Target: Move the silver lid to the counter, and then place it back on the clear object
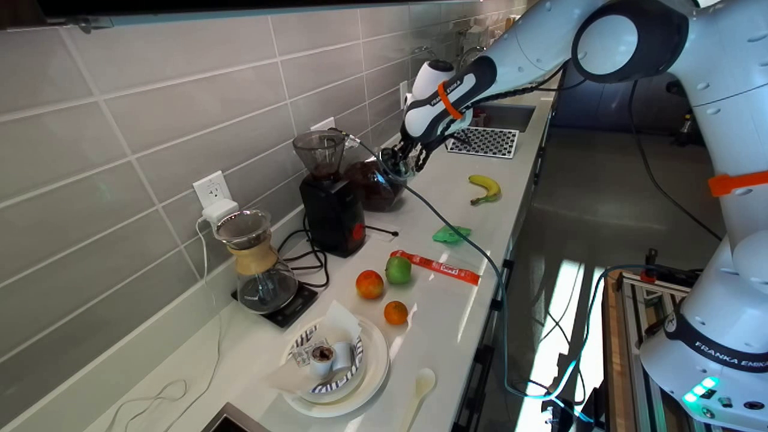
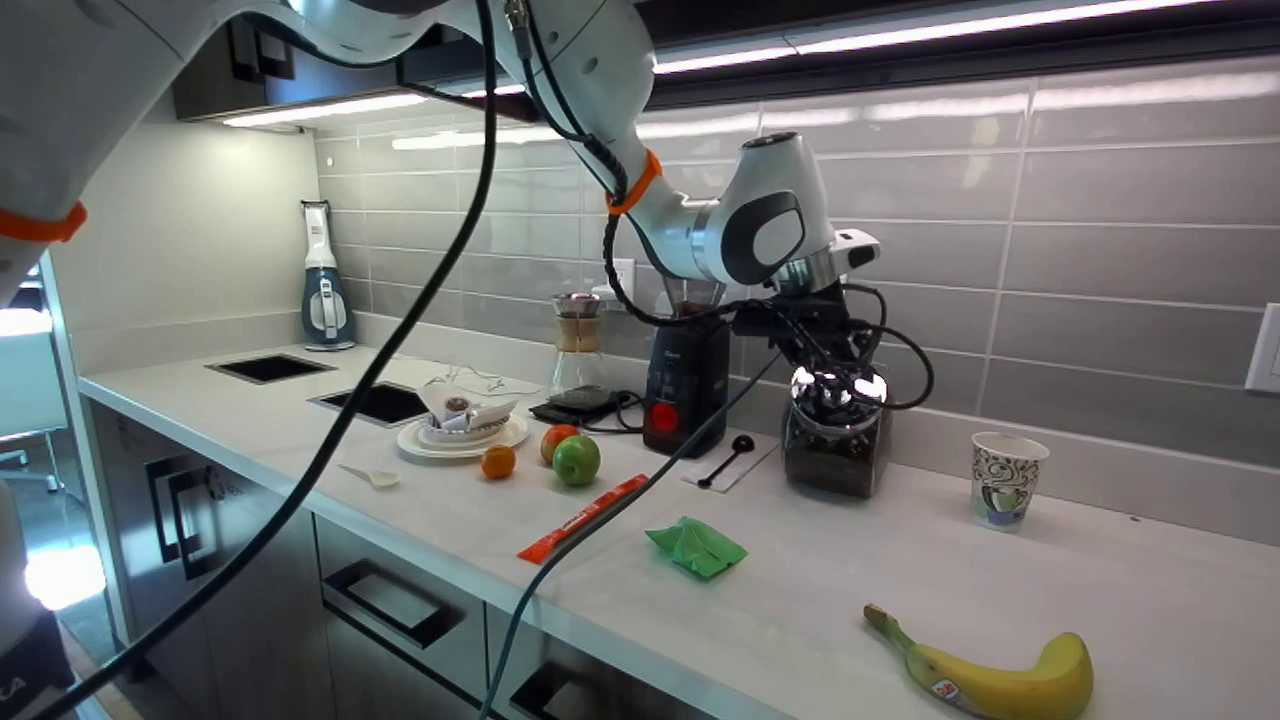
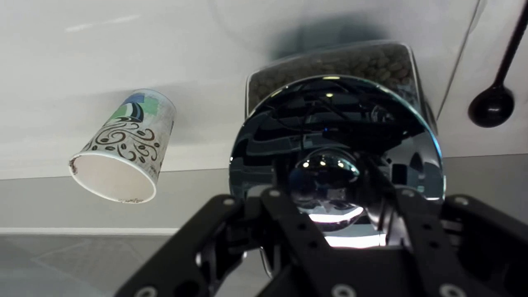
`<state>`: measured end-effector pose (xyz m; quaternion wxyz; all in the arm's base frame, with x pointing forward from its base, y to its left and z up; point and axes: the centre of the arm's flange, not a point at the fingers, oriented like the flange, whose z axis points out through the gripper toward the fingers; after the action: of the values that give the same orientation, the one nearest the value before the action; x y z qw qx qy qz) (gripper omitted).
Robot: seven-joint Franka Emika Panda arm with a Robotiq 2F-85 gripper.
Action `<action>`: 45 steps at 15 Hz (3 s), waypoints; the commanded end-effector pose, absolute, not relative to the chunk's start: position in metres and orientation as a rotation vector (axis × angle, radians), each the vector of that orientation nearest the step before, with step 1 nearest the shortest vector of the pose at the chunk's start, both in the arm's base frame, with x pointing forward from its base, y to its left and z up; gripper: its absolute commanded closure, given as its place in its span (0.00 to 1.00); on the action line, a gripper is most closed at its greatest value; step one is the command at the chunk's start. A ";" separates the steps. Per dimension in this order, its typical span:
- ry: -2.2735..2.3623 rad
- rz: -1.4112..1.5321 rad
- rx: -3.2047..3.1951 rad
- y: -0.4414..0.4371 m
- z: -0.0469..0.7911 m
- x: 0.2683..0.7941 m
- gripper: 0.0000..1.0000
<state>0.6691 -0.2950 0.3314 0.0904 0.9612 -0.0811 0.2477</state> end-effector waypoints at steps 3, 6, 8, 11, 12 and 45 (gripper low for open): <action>-0.278 0.722 2.847 -0.298 0.354 0.658 0.80; -0.292 0.715 2.838 -0.301 0.359 0.656 0.80; -0.306 0.702 2.834 -0.303 0.365 0.652 0.80; -0.309 0.577 2.837 -0.310 0.379 0.639 0.80; -0.310 0.515 2.833 -0.314 0.382 0.634 0.80; -0.520 -0.083 2.916 -0.325 0.217 0.605 0.80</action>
<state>0.6032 -0.3259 0.2266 0.0931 0.9813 -0.1638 -0.0386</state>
